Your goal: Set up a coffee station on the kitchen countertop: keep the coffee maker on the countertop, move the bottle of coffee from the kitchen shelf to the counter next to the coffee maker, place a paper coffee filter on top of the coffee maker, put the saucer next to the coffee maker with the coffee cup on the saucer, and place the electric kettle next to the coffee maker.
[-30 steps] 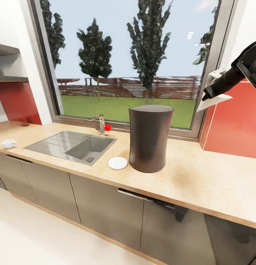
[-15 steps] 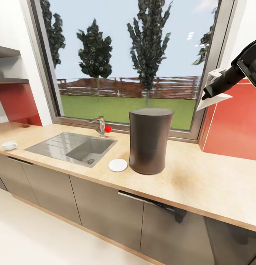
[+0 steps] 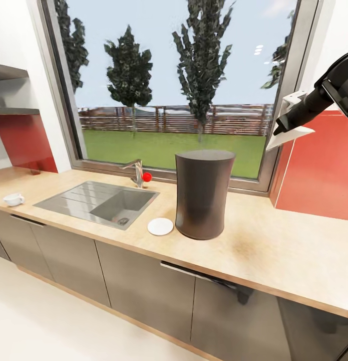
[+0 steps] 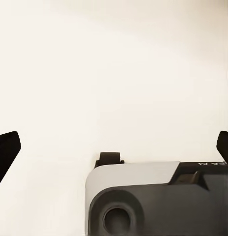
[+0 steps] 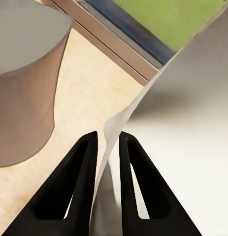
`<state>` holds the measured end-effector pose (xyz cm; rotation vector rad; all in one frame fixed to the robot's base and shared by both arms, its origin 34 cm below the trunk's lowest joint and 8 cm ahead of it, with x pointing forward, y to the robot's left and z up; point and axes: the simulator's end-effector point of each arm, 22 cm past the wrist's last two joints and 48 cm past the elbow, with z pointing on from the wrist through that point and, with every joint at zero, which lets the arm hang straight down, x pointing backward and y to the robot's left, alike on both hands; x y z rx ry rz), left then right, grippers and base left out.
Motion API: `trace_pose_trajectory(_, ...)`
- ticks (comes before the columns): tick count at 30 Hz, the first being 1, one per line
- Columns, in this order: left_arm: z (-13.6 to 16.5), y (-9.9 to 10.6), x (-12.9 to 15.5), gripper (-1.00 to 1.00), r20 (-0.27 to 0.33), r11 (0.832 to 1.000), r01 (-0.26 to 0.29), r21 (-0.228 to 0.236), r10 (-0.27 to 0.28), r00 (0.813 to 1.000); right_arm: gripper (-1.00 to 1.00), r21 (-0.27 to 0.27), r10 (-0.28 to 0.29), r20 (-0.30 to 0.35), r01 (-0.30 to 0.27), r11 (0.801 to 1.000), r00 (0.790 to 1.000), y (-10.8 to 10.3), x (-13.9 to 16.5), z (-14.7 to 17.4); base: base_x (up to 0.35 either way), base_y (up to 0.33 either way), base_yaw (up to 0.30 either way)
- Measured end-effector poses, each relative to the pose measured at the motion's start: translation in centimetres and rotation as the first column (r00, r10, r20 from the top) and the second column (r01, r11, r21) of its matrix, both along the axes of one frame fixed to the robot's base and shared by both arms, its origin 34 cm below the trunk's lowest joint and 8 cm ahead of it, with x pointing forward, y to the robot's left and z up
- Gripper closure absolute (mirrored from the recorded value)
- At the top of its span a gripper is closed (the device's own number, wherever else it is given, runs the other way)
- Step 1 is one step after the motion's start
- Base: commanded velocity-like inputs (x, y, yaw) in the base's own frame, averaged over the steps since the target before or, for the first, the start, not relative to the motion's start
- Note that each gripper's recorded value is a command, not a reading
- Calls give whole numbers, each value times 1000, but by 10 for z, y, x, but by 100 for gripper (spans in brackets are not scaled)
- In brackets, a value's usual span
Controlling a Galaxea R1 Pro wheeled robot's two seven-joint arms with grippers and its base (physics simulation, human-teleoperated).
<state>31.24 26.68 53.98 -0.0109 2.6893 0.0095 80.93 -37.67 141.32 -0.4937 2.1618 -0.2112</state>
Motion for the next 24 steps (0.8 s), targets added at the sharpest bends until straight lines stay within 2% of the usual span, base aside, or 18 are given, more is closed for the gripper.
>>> trace_pose_trajectory(20,0,-3,1,-100,2,1000,0,-4,0,1000,100,2,1,5,-1,1000,1000,0,-1,3,0,0,0)
trace_pose_trajectory(24,1,14,0,-100,1,1000,-1,18,1,1000,100,-7,1,0,-1,1000,1000,1,0,1,62,38,0)
